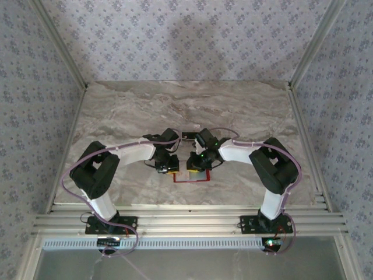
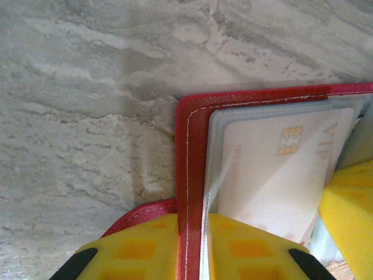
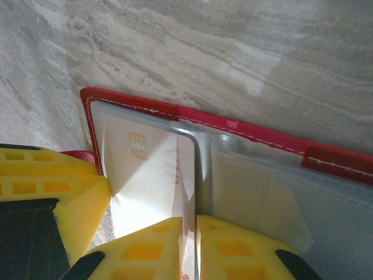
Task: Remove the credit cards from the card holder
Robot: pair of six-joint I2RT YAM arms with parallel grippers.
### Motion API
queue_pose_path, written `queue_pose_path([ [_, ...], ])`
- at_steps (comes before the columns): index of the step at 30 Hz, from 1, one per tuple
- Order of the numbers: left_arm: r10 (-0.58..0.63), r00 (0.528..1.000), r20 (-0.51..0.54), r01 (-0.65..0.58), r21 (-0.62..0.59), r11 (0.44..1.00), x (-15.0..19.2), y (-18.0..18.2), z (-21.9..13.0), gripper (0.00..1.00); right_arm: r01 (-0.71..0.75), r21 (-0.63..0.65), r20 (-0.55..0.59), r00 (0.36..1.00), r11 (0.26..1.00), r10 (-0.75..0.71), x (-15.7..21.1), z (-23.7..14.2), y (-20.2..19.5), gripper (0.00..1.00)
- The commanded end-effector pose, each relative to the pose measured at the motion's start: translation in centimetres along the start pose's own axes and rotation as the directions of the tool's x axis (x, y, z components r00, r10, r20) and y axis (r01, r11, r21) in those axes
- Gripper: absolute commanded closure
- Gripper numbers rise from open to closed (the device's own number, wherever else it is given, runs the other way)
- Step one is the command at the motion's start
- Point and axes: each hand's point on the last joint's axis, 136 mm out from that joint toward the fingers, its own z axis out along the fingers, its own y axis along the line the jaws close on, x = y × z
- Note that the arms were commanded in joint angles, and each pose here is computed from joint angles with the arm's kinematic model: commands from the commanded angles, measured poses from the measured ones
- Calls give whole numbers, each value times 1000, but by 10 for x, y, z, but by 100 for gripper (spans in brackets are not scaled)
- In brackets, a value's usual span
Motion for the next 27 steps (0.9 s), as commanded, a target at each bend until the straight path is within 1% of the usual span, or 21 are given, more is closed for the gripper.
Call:
queue_pose_path([
  [1, -11, 999, -50, 7, -65, 998, 11, 19, 12, 81, -20, -38, -21, 1000, 999, 19, 5, 4, 2, 85],
  [17, -11, 999, -50, 8, -66, 998, 10, 18, 11, 81, -35, -187, -2, 999, 982, 35, 2, -1, 19, 85],
  [22, -12, 999, -51, 8, -67, 998, 11, 18, 11, 81, -29, -213, 2, 1000, 977, 30, 1, -1, 23, 85],
  [27, -10, 999, -51, 7, -67, 998, 11, 18, 10, 80, -33, -211, 2, 999, 977, 35, 1, 0, 21, 86],
])
